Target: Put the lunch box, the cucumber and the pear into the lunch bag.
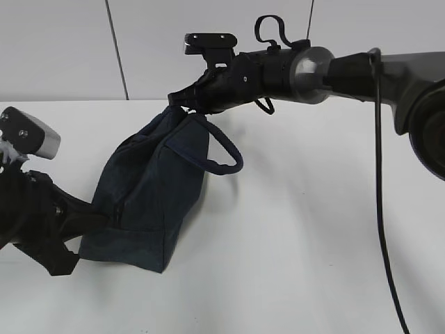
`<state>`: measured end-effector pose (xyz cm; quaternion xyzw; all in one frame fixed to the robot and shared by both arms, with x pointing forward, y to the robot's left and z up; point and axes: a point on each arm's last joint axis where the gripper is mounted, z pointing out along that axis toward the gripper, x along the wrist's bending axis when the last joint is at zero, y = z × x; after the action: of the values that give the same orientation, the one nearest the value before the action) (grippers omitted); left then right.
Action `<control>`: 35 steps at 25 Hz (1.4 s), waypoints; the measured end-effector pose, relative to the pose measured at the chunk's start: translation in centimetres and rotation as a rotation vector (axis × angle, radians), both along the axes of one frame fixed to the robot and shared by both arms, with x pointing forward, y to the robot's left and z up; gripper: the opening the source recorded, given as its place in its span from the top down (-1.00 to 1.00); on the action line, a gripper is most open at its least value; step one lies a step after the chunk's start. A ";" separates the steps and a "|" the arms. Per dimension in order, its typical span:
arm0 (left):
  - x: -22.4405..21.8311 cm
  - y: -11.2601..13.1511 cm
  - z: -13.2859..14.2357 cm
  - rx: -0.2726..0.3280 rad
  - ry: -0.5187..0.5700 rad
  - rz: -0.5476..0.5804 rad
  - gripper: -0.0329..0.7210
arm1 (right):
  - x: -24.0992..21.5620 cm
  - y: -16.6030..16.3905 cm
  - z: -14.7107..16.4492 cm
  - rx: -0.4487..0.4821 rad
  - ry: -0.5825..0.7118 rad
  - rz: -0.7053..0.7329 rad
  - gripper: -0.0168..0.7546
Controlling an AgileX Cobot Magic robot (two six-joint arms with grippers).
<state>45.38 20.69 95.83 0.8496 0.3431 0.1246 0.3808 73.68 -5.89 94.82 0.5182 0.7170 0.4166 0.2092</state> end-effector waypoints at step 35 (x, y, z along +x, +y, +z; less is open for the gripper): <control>-2.6 1.7 6.2 -0.050 -0.217 0.156 0.01 | -9.7 -5.4 11.6 -0.173 0.121 0.125 -0.33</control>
<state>42.76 22.39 102.08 0.7920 0.3677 0.2365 0.4262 64.02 -11.28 106.42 0.4766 0.7926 0.3332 0.1831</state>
